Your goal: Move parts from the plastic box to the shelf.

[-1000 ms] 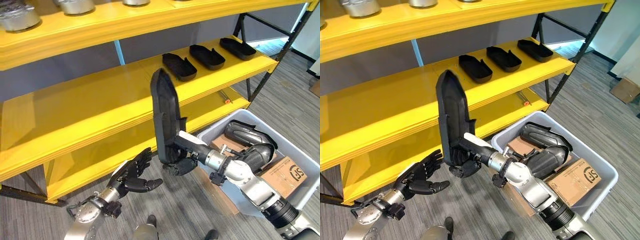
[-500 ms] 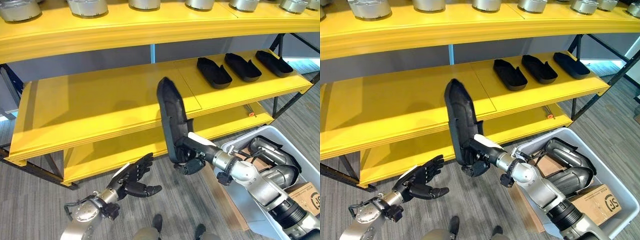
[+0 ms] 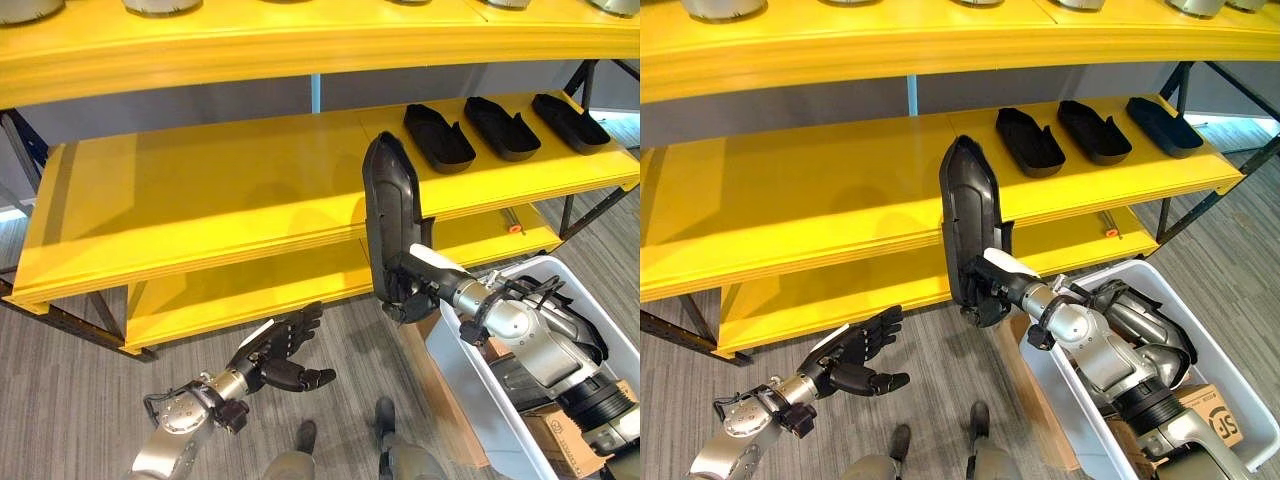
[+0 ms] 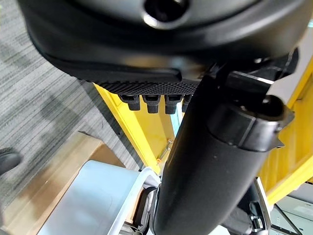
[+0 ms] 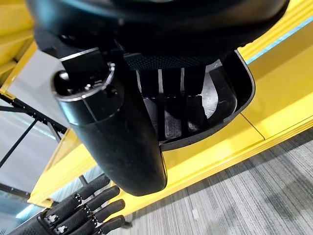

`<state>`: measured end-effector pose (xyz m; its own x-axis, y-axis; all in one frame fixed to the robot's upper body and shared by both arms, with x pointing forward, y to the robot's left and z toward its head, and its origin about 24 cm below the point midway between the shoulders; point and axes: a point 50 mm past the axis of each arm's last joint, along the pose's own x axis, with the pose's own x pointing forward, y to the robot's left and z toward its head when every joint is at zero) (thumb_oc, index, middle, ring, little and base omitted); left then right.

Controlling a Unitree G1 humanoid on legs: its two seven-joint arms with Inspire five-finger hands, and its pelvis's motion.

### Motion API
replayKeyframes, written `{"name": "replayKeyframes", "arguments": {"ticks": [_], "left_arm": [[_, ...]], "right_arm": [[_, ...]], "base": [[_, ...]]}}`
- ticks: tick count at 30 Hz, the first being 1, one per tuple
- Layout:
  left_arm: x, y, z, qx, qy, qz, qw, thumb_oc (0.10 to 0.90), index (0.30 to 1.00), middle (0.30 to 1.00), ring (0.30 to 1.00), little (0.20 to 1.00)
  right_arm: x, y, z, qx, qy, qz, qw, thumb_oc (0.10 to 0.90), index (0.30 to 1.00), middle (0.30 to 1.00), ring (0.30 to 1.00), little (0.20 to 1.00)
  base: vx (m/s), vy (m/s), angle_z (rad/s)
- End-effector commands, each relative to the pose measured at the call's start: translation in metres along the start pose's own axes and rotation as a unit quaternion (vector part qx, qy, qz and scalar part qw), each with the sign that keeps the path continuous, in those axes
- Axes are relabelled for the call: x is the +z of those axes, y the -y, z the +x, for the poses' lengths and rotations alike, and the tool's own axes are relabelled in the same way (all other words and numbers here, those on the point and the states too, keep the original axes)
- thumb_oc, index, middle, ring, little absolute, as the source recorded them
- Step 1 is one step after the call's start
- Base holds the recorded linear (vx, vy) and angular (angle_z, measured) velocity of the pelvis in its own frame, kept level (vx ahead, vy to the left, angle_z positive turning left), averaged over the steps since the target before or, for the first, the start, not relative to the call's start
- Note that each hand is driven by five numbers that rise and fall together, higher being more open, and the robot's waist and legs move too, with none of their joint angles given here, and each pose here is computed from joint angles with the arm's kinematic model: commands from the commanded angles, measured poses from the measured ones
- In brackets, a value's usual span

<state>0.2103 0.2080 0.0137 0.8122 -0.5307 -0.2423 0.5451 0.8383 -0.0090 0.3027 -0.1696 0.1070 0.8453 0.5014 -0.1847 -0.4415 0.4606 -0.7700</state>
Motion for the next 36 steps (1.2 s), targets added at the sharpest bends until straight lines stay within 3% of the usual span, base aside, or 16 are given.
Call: {"name": "replayKeyframes", "arguments": {"ticks": [1,21,29,36], "left_arm": [[0.039,0.009,0.004,-0.047,0.101,0.040,0.993,0.900,1.000,1.000,1.000,1.000],[0.038,0.028,0.019,-0.097,0.101,-0.009,0.990,0.900,1.000,1.000,1.000,1.000],[0.023,0.028,0.017,-0.080,0.094,-0.022,0.992,0.900,1.000,1.000,1.000,1.000],[0.021,0.013,0.018,-0.051,0.082,-0.011,0.995,0.900,1.000,1.000,1.000,1.000]], "right_arm": [[0.064,0.076,0.010,-0.134,0.117,-0.102,0.979,0.400,0.300,0.300,0.300,0.300],[0.078,0.084,0.005,-0.106,0.102,-0.219,0.965,0.400,0.300,0.300,0.300,0.300],[0.095,0.088,0.009,-0.089,0.110,-0.235,0.962,0.400,0.300,0.300,0.300,0.300],[0.089,0.092,0.008,-0.089,0.107,-0.216,0.966,0.400,0.300,0.300,0.300,0.300]], "base": [[0.27,-0.348,0.69],[0.17,-0.188,0.24],[0.24,0.179,0.26],[0.31,0.247,-0.48]]}}
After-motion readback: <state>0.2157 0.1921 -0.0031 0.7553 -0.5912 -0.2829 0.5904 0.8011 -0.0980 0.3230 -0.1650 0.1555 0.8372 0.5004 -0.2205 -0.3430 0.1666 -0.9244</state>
